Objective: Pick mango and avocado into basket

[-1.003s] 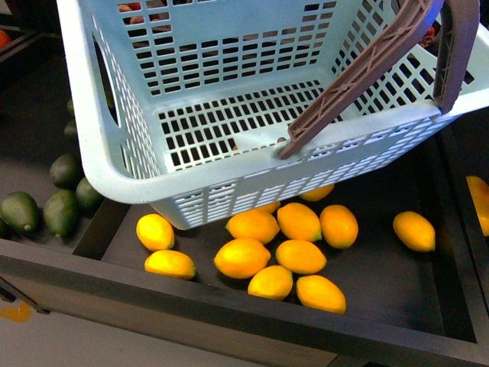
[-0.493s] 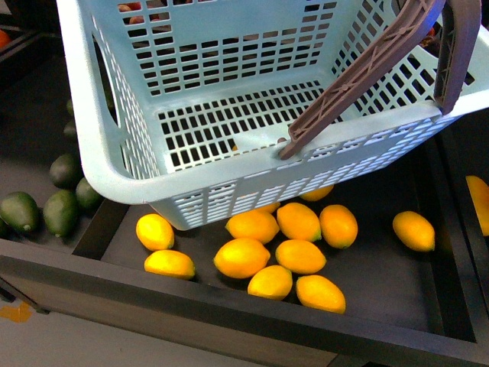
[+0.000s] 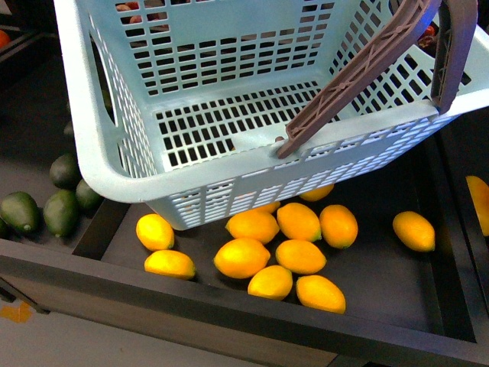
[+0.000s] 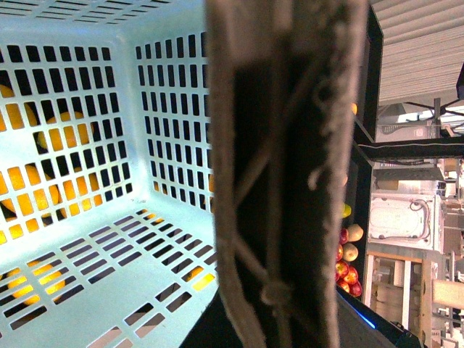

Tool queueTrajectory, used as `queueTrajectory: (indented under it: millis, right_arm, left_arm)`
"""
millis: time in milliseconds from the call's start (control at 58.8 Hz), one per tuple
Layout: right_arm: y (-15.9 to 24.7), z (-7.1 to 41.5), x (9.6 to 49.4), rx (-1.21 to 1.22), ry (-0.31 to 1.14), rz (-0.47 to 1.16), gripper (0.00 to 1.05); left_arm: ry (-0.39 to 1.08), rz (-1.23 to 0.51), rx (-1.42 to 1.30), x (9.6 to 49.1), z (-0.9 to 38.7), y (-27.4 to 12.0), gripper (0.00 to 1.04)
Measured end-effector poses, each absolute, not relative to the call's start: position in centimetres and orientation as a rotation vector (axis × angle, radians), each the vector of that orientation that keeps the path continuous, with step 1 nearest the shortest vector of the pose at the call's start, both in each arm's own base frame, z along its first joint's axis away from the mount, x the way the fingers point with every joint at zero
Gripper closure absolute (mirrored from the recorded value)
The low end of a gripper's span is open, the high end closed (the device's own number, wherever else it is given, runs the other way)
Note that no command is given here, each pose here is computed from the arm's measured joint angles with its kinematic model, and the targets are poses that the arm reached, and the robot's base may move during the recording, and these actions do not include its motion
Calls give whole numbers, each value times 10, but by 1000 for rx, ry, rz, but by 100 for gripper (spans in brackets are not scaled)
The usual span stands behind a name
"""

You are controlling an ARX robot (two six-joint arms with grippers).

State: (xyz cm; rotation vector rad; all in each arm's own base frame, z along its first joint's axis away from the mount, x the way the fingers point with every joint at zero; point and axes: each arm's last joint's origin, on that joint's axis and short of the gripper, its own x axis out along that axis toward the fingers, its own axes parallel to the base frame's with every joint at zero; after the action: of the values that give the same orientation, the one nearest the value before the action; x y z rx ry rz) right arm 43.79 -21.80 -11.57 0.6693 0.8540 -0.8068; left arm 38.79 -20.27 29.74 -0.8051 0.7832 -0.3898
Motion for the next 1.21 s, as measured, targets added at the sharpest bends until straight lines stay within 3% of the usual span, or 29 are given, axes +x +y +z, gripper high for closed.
queueTrajectory:
  millis: [85,136,391,782,1207]
  right_arm:
    - [-214,-116,440,668,857,-783,36]
    - [-211,-114,439,662,856,-761,40]
    - [-197,-79,414,607,848,-626,40]
    - [-187,73,369,465,664,-352,40]
    - [-88,209,318,436,432,-9,41]
  left_arm:
    - [783,-389,-805,388,297,-203,99]
    - [783,-389,-805,388,297,-203,99]
    - [783,-390,-806,388,297,-203,99]
    - [783,-390,-806,388,297,-203,99]
    - [784,-390,-806,388,297,-203,99]
